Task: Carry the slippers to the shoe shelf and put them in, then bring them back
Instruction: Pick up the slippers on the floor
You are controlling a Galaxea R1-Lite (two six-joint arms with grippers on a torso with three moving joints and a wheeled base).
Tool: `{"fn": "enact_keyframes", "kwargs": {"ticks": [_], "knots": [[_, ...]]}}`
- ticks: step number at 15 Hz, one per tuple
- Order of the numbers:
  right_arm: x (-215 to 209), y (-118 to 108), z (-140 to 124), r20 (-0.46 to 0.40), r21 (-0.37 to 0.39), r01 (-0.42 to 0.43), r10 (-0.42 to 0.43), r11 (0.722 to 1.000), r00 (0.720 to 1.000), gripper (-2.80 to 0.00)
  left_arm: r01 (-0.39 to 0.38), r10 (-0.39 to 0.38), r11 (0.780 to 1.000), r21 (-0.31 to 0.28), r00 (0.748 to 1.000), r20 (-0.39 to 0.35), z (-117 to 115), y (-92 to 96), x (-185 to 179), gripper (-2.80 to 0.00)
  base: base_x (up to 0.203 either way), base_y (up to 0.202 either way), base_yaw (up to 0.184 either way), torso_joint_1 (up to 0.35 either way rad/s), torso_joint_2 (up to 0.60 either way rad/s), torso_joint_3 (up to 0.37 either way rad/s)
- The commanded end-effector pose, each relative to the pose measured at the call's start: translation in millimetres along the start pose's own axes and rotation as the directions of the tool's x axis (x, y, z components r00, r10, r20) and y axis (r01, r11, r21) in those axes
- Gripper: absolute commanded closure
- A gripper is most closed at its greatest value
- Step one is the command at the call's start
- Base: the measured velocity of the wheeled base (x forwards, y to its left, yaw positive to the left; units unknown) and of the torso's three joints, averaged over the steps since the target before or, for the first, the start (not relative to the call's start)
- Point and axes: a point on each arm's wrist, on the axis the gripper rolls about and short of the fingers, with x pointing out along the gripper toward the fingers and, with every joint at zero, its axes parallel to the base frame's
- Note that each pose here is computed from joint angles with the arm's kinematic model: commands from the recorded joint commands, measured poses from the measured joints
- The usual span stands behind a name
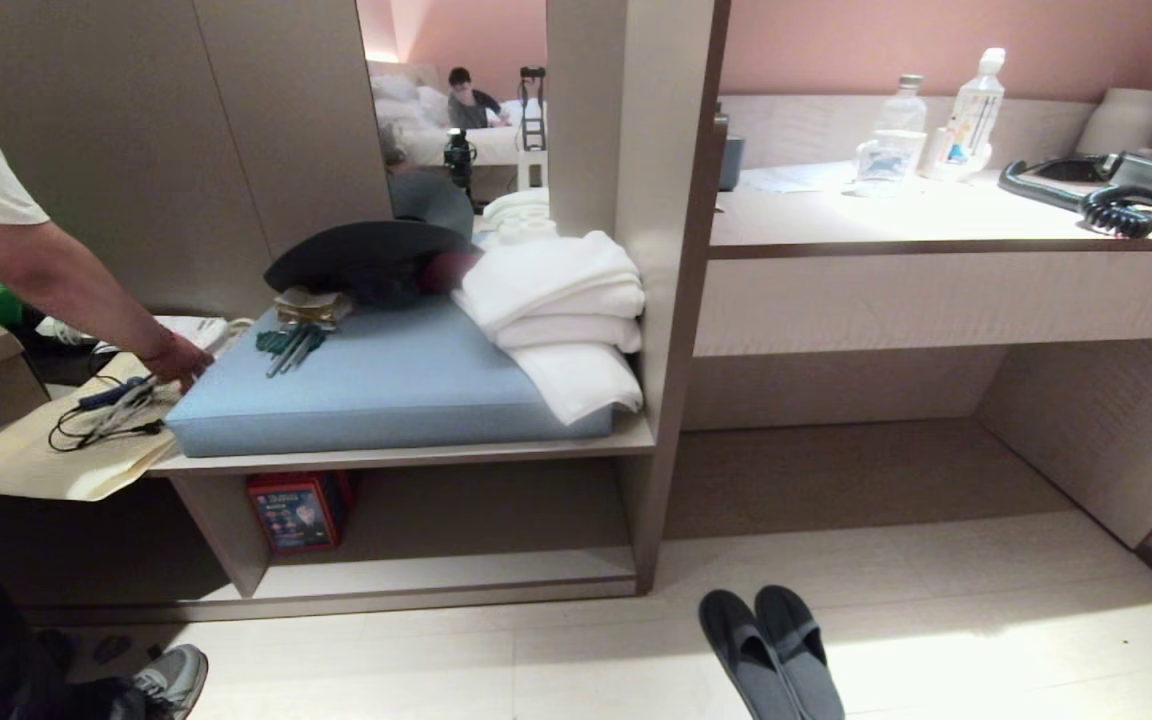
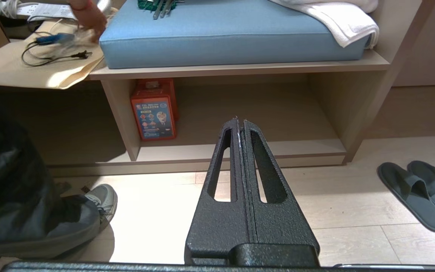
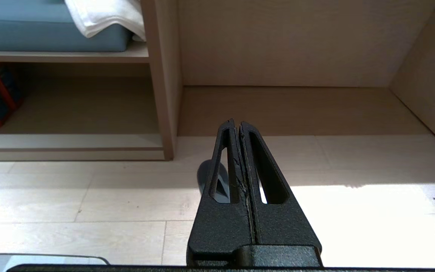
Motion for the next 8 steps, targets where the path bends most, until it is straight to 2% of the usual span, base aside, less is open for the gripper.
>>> {"fn": "enact_keyframes", "kwargs": {"ticks": [1,8], "knots": [[0.1,0.0,0.0,-0.001,0.0,-0.001,0.001,1.0,1.0,0.0,0.0,0.0,1.0,0.0,1.0,-0.007,-2.1,0.0,0.5,0.0,0.0,0.0,0.0,0.0,0.0,0.0],[0.0,0.0,0.0,0.0,0.0,-0.001,0.001,1.0,1.0,0.0,-0.001,0.001,1.0,0.0,1.0,-0.007,-2.1,0.0,0.5,0.0,0.0,0.0,0.0,0.0,0.0,0.0]]}}
